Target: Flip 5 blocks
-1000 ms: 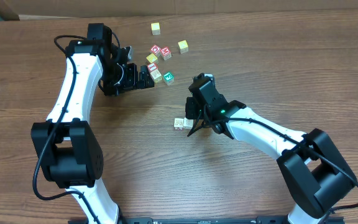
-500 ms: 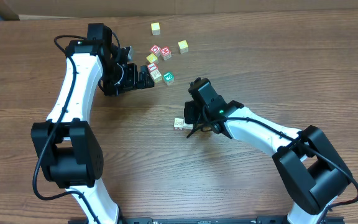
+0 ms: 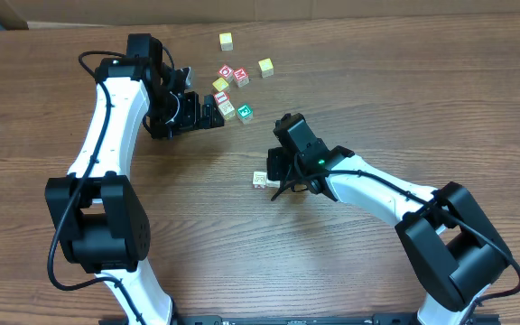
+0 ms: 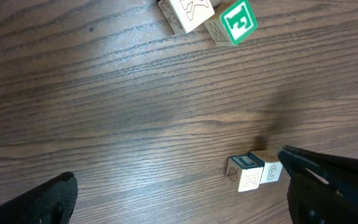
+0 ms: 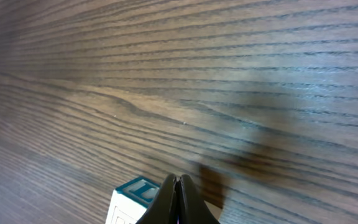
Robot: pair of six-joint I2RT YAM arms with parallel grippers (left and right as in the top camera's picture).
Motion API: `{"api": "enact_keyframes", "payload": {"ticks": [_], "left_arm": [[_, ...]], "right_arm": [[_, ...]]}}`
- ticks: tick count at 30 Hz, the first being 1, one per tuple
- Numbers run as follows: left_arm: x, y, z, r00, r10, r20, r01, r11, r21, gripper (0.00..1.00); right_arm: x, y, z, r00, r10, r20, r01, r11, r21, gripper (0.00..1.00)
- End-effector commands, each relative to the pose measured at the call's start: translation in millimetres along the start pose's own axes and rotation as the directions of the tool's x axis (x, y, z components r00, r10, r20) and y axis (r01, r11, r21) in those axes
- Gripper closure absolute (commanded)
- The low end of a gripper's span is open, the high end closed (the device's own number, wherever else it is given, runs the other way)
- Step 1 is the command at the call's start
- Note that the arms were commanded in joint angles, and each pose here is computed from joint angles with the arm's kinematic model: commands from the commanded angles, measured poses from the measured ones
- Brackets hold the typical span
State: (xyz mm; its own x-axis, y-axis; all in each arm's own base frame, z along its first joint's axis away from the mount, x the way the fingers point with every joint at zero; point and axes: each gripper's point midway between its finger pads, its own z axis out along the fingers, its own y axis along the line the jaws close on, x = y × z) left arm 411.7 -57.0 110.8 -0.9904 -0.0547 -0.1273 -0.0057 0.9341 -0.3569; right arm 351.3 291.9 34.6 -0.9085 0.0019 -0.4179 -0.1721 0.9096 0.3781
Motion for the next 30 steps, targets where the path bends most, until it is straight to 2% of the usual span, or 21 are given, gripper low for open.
{"api": "enact_keyframes", "payload": {"ticks": [1, 13, 30], "left_arm": [[-7, 3, -4, 1.0, 0.01, 0.018, -0.01, 1.0, -0.007, 0.0], [-7, 3, -4, 1.0, 0.01, 0.018, -0.01, 1.0, -0.007, 0.0], [-7, 3, -4, 1.0, 0.01, 0.018, -0.01, 1.0, -0.007, 0.0]], "right_arm": [[5, -6, 10, 1.0, -0.006, -0.007, 0.006, 1.0, 0.028, 0.96], [9, -1, 14, 0.999, -0.006, -0.033, 0.006, 1.0, -0.009, 0.96], [-3, 9, 5, 1.0, -0.014, -0.002, 0.014, 0.999, -0.03, 0.96]]}}
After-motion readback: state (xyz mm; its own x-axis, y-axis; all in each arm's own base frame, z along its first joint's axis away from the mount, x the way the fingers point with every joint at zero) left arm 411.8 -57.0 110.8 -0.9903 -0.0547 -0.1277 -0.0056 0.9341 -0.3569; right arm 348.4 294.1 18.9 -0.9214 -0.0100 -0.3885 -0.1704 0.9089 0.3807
